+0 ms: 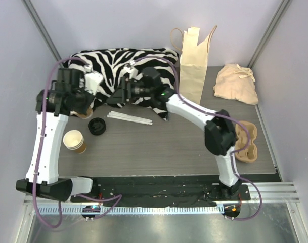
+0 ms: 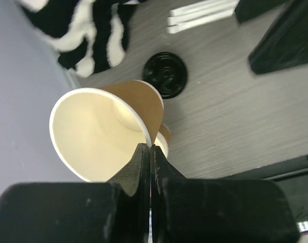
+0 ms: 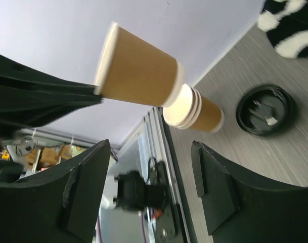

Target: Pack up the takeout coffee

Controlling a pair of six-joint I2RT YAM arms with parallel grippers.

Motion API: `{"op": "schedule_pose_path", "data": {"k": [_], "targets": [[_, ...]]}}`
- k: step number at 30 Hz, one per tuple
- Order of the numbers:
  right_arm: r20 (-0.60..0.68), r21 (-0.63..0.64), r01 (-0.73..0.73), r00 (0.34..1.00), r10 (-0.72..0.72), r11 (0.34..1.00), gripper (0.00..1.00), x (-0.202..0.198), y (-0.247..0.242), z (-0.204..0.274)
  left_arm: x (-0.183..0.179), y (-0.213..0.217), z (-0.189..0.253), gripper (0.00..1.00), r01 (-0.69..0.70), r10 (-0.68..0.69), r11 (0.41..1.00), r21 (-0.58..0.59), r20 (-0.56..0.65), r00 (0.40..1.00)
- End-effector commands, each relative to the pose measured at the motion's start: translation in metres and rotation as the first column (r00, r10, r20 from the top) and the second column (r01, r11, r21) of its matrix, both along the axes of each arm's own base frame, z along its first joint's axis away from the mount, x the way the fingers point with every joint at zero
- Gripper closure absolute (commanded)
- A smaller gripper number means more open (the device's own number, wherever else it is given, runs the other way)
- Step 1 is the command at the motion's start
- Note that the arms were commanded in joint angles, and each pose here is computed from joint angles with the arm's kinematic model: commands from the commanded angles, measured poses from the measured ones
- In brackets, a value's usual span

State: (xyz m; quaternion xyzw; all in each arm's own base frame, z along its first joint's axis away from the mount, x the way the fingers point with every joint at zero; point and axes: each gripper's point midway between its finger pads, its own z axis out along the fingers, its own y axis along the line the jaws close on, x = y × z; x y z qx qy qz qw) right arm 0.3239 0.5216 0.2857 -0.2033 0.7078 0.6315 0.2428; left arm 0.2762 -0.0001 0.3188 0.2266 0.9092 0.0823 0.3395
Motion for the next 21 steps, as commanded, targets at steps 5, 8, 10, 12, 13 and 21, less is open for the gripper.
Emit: {"op": "schedule_pose_path", "data": {"k": [5, 8, 10, 12, 13, 21], "targets": [[0.253, -0.216, 0.000, 0.966, 0.056, 0.976, 0.26, -0.041, -0.138, 0.019, -0.029, -0.116, -0.055, 1.00, 0.438, -0.438, 0.896, 0.077, -0.017, 0.899], [0.244, -0.361, 0.029, 0.968, 0.064, 0.932, 0.25, -0.067, -0.178, 0.007, -0.046, -0.169, -0.079, 1.00, 0.587, -0.592, 0.797, 0.143, -0.008, 0.806], [0.310, -0.381, 0.083, 0.950, 0.042, 0.921, 0.24, -0.073, -0.205, 0.016, -0.055, -0.193, -0.094, 1.00, 0.649, -0.657, 0.739, 0.181, -0.020, 0.754], [0.318, -0.446, 0.122, 0.948, 0.029, 0.887, 0.23, -0.079, -0.231, 0.001, -0.067, -0.217, -0.113, 1.00, 0.721, -0.727, 0.658, 0.217, -0.063, 0.683], [0.326, -0.458, 0.162, 0.945, -0.005, 0.874, 0.21, -0.073, -0.248, -0.002, -0.065, -0.230, -0.116, 1.00, 0.732, -0.742, 0.648, 0.209, -0.041, 0.669], [0.364, -0.486, 0.389, 0.904, -0.223, 0.783, 0.19, -0.056, -0.342, 0.010, -0.067, -0.300, -0.153, 1.00, 0.781, -0.795, 0.591, 0.201, -0.016, 0.606]]}}
